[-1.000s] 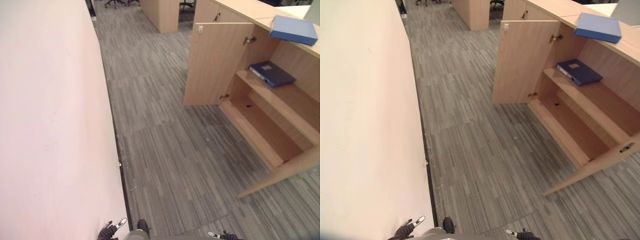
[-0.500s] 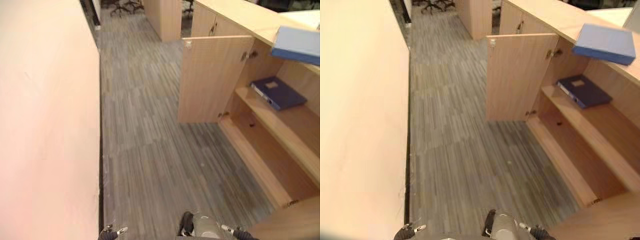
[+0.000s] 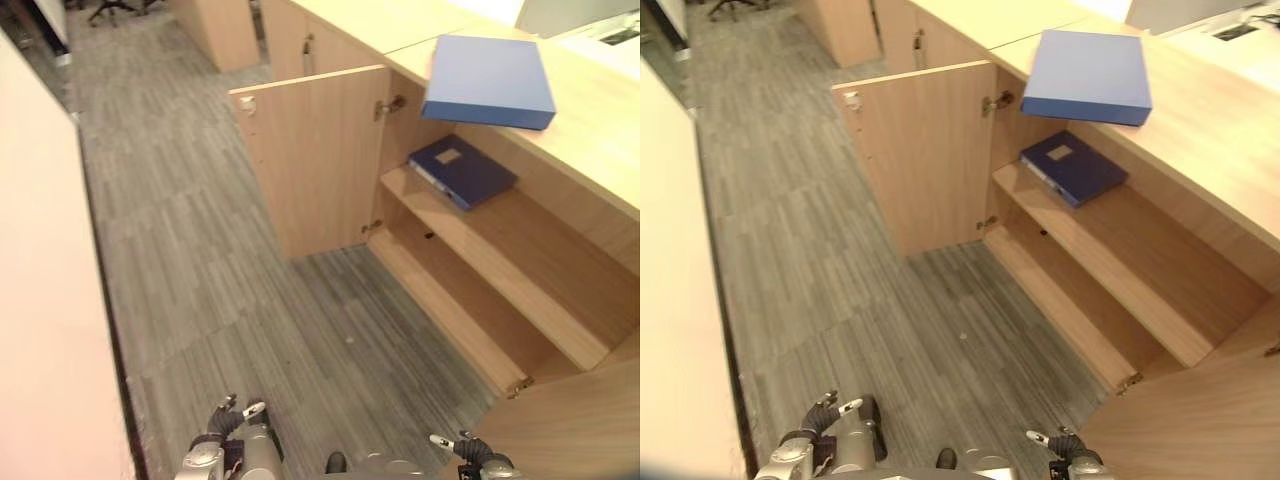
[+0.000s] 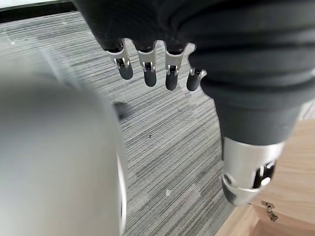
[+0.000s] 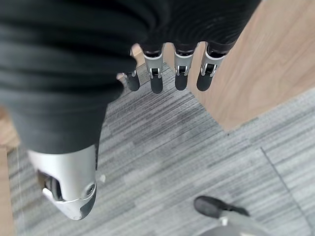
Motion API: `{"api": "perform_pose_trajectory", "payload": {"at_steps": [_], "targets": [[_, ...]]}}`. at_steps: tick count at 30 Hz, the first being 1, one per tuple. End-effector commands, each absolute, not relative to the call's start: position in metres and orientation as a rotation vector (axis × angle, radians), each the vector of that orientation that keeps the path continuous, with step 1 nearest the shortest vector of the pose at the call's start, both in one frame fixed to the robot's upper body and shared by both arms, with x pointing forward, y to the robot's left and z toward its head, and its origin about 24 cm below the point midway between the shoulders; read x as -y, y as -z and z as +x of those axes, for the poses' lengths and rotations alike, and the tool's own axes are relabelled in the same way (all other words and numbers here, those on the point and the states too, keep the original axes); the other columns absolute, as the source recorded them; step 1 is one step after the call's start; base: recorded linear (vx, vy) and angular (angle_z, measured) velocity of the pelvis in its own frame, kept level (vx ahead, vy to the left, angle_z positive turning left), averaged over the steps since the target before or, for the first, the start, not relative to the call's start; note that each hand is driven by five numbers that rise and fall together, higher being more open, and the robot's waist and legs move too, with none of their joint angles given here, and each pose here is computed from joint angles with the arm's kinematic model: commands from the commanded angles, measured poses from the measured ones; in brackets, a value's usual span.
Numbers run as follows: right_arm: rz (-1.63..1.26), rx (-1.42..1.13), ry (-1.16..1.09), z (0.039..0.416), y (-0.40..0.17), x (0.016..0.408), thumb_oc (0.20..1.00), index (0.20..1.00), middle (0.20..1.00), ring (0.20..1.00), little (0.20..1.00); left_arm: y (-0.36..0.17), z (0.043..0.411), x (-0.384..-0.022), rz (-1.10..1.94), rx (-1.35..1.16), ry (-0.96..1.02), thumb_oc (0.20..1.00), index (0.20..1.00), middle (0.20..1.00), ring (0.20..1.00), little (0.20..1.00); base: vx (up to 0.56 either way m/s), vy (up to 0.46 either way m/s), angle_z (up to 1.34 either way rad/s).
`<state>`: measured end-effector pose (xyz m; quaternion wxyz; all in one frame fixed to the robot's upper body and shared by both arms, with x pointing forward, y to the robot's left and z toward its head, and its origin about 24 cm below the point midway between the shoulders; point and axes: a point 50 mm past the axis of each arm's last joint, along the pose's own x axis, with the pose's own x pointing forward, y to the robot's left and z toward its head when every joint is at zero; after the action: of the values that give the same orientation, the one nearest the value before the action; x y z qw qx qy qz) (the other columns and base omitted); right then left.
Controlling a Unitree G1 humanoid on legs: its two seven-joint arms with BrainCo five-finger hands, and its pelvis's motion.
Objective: Put the empty folder in the office cabinet
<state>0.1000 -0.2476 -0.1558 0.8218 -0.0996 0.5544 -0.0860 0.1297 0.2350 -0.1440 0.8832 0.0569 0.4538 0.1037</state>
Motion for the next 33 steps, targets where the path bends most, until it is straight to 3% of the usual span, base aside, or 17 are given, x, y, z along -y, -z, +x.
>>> {"api": "perform_pose_trajectory", "payload": {"at_steps": [1, 9, 19, 33], "targets": [[-0.225, -1.146, 0.249, 0.100, 0.149, 0.268, 1.000, 1.000, 1.000, 1.000, 1.000, 0.147, 0.124, -0.228, 0.124, -0.941, -0.204, 1.000, 1.000, 1.000, 1.000, 1.000, 0.34, 0.199, -0.89], [-0.190, -1.169, 0.245, 0.098, 0.151, 0.266, 1.000, 1.000, 1.000, 1.000, 1.000, 0.141, 0.139, -0.221, 0.163, -0.891, -0.111, 1.000, 1.000, 1.000, 1.000, 1.000, 0.24, 0.271, -0.67], [-0.222, -0.994, 0.123, 0.152, 0.137, 0.242, 1.000, 1.000, 1.000, 1.000, 1.000, 0.098, 0.189, -0.235, 0.174, -0.634, -0.065, 1.000, 1.000, 1.000, 1.000, 1.000, 0.12, 0.354, -1.10], [-0.246, -0.995, 0.045, 0.153, 0.137, 0.234, 1.000, 1.000, 1.000, 1.000, 1.000, 0.026, 0.240, -0.196, 0.044, -0.261, 0.140, 1.000, 1.000, 1.000, 1.000, 1.000, 0.03, -0.056, -0.47]]}}
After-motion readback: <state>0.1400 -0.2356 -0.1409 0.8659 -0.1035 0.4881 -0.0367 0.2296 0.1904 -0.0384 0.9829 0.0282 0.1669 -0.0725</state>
